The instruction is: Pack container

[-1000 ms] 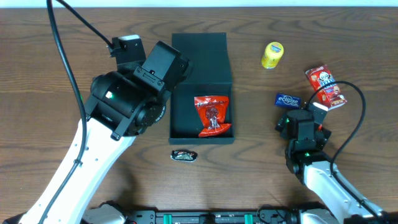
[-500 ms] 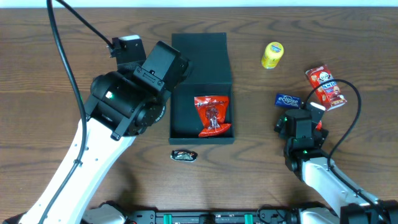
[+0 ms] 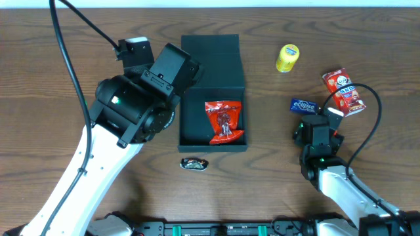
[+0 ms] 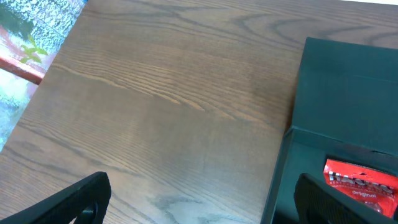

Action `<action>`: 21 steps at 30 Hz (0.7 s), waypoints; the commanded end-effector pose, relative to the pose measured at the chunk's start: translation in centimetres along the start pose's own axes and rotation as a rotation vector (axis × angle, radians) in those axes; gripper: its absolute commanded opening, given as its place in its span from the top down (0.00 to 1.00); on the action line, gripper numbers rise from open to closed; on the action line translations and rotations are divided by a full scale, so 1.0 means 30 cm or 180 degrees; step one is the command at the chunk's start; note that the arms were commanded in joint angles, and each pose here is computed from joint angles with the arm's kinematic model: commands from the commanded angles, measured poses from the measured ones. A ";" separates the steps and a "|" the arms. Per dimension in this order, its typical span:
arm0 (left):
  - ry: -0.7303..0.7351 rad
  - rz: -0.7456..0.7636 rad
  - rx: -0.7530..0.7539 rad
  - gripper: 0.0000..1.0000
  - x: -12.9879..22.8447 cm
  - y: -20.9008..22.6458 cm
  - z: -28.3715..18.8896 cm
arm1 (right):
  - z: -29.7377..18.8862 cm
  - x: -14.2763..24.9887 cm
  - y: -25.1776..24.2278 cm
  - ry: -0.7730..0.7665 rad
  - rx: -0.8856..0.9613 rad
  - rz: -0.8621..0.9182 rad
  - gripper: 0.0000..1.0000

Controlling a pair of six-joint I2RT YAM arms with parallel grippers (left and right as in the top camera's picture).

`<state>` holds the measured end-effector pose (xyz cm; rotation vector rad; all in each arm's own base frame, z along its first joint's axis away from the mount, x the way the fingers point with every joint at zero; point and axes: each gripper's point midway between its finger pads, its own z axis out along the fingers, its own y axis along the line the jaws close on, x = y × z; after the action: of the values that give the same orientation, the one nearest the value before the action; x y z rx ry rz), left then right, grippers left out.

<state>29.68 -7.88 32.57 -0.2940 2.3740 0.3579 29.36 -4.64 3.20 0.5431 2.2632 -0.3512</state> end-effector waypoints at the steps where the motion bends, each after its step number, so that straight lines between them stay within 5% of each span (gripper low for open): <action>1: 0.0014 0.0023 -0.0046 0.05 0.003 0.003 0.012 | 0.012 0.051 0.003 0.0176 -0.0047 -0.0080 0.24; 21: 0.0030 0.0024 -0.0030 0.05 0.006 0.000 0.012 | 0.012 0.051 0.003 0.0176 -0.0047 -0.0080 0.41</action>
<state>29.67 -7.89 32.56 -0.2943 2.3745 0.3570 29.52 -4.39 3.21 0.5384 2.2651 -0.3319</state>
